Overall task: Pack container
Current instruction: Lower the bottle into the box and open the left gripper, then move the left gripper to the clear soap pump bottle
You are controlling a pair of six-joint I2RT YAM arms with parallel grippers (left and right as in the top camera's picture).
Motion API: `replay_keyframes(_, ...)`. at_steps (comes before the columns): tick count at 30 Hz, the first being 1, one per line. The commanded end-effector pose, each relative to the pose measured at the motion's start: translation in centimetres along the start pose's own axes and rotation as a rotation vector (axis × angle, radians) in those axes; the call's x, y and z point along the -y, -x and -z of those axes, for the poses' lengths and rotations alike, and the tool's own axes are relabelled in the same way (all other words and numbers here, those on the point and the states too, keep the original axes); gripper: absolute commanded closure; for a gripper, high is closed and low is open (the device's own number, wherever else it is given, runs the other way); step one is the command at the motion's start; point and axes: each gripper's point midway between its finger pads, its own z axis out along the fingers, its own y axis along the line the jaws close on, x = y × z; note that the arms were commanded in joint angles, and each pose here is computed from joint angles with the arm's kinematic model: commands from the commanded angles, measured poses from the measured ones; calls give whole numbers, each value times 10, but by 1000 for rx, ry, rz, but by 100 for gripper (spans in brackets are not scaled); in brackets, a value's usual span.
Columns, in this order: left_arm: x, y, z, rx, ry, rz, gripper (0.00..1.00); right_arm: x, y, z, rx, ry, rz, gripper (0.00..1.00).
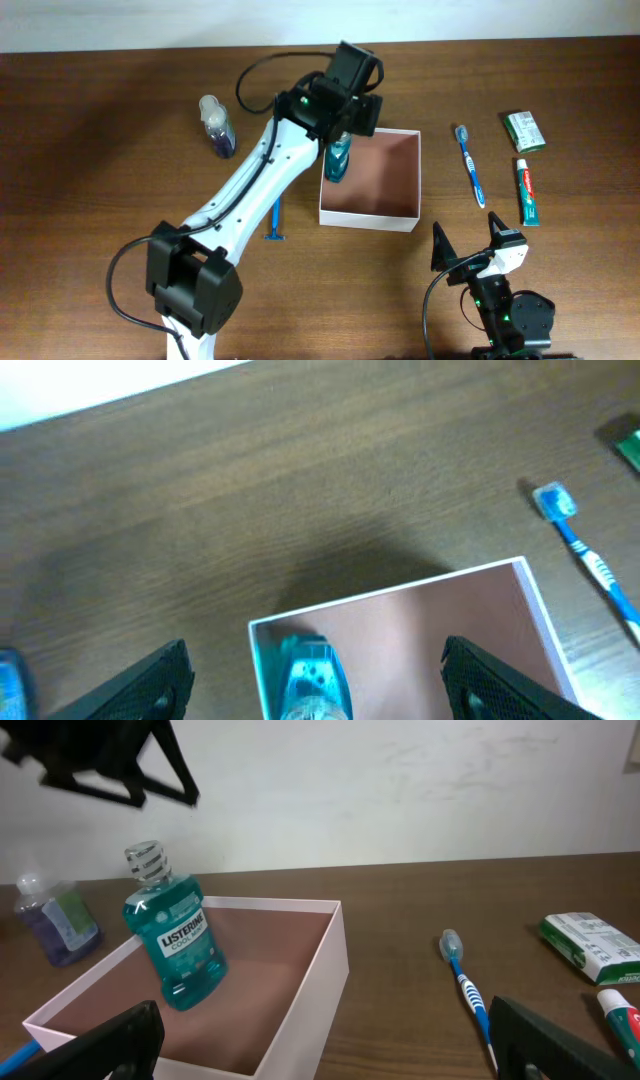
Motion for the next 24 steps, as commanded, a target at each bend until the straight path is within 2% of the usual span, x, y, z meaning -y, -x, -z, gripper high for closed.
replay_keyframes(1,0,31,31,74,0,-14,16,-2,-2,0,-3,8,7,2)
replay_keyframes(4,-2,48,58,113,-7,-6,13,-2,-2,0,-3,8,8,2)
replay_keyframes(5,-4,53,70,129,-7,-2,5,-2,-2,0,-3,8,7,2)
replay_keyframes(7,-12,64,93,163,7,10,1,-2,-2,0,-3,8,7,2)
replay_keyframes(13,-57,81,166,256,47,75,1,-2,-2,0,-3,8,7,2)
replay_keyframes(18,-105,71,213,272,117,139,1,-2,-2,0,-3,8,7,2)
replay_keyframes(24,-150,44,224,191,202,200,1,-2,-2,0,-3,8,8,1)
